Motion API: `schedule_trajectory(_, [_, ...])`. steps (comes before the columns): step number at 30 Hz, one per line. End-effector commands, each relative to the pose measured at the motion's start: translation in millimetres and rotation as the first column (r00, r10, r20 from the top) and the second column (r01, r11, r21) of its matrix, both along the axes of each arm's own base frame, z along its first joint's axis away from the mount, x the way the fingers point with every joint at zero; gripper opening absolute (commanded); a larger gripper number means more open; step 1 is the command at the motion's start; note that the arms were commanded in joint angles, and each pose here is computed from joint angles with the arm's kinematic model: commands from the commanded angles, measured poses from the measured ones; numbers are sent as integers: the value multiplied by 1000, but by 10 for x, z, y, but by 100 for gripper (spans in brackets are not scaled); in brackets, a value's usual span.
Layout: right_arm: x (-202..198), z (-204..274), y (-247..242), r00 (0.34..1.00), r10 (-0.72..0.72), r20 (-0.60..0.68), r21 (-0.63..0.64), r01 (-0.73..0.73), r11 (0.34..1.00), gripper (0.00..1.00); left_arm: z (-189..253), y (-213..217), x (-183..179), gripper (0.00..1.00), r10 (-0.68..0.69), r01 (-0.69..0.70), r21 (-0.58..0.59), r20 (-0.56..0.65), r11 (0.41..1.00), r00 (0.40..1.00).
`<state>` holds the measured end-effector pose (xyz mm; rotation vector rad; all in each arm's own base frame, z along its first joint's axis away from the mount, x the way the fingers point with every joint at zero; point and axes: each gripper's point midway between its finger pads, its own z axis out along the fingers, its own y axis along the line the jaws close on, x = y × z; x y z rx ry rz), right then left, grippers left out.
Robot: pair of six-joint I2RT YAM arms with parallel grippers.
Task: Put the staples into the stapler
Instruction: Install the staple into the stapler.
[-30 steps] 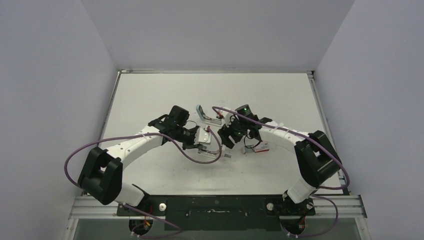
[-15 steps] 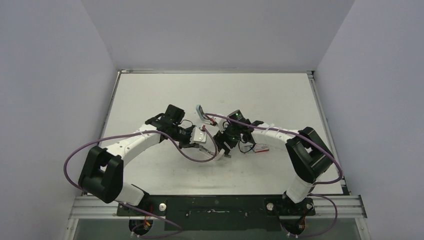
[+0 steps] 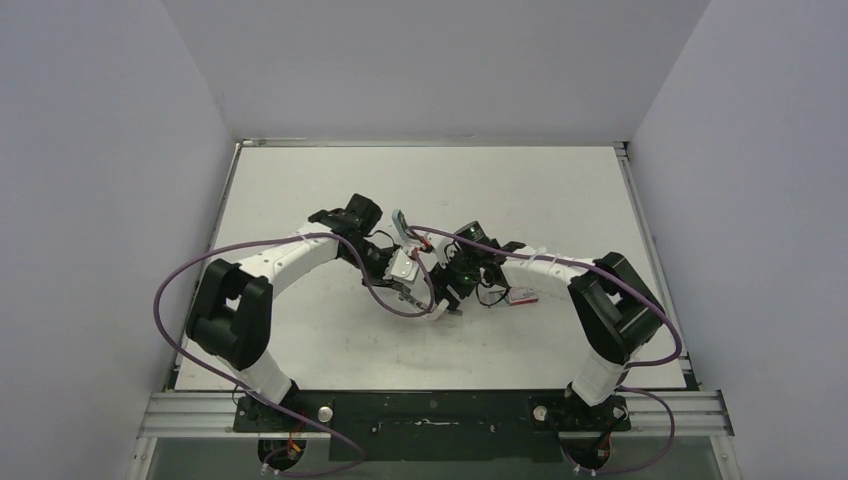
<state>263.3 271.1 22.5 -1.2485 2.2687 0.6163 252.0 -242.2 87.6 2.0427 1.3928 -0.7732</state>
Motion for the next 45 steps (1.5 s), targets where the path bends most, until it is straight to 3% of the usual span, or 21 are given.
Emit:
schedule_trajectory(1, [93, 215, 138, 1000, -15, 15, 74, 14, 997, 70, 120, -85, 12, 0, -63, 63, -48, 5, 997, 998])
schedule_trajectory(10, [99, 240, 98, 999, -37, -12, 94, 38, 995, 71, 78, -123, 50, 0, -71, 72, -63, 22, 995, 997])
schedule_trajectory(22, [400, 402, -226, 992, -123, 35, 118, 118, 986, 71, -2, -182, 61, 0, -227, 229, -15, 78, 973, 971])
schedule_trajectory(45, [525, 503, -406, 986, -163, 47, 156, 154, 976, 71, -154, -206, -4, 0, -242, 240, 46, 36, 970, 970])
